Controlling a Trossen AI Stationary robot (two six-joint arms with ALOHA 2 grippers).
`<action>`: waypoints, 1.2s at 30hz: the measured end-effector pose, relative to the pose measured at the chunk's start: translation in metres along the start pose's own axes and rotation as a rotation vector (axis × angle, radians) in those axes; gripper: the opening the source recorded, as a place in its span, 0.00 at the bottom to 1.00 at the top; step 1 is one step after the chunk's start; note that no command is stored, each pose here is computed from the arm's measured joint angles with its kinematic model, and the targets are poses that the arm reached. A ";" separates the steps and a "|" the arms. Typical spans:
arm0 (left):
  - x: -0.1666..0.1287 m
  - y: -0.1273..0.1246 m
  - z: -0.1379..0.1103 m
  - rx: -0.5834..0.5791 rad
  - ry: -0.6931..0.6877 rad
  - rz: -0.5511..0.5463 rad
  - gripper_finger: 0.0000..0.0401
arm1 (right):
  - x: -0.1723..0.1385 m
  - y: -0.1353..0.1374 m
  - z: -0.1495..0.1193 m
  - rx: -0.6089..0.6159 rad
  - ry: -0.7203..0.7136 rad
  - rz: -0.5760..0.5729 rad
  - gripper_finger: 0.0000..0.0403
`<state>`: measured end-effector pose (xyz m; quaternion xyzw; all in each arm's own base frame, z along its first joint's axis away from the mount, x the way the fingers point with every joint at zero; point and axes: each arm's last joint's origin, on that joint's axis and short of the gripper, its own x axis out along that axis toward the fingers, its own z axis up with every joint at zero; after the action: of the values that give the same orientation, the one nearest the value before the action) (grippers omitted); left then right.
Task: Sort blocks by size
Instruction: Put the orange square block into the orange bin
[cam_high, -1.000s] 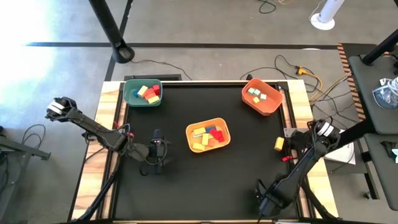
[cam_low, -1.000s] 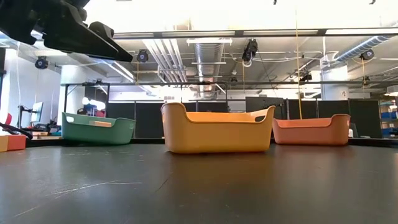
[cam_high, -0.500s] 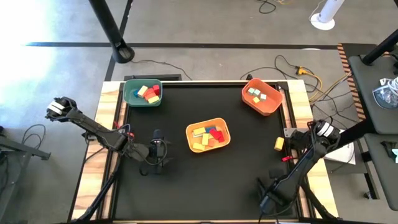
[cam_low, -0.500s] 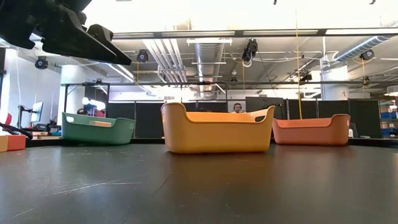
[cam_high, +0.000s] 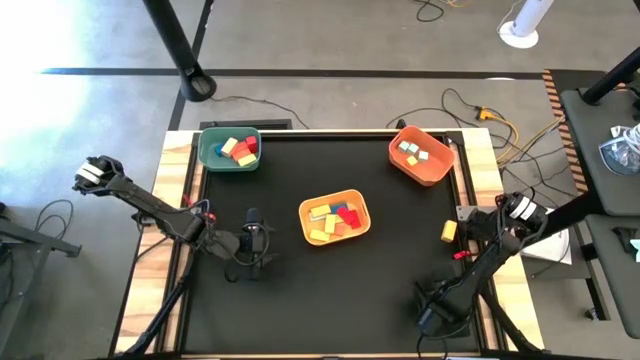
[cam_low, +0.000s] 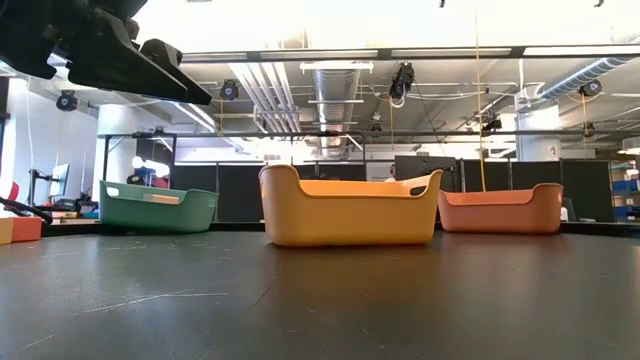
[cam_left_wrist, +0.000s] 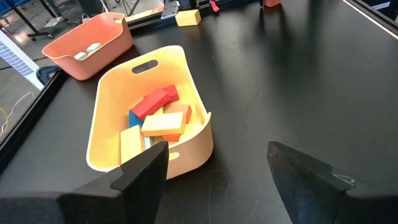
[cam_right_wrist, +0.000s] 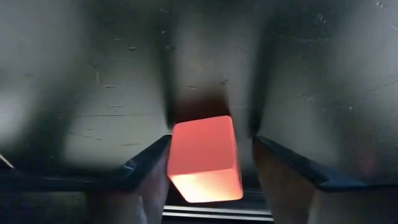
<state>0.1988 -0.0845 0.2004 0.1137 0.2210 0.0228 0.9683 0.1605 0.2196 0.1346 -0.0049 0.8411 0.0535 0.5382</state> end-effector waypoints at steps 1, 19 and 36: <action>0.000 0.000 0.000 0.000 0.000 0.000 0.64 | 0.000 0.000 0.000 0.000 0.001 -0.001 0.51; 0.000 0.000 0.001 -0.006 -0.012 0.001 0.64 | -0.058 -0.018 0.021 0.142 -0.148 -0.141 0.31; 0.000 0.000 0.003 -0.011 -0.030 0.002 0.64 | -0.156 -0.171 0.069 0.703 -0.518 -0.626 0.31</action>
<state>0.2001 -0.0851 0.2030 0.1092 0.2065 0.0233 0.9721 0.2995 0.0489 0.2326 -0.0613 0.6063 -0.3950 0.6875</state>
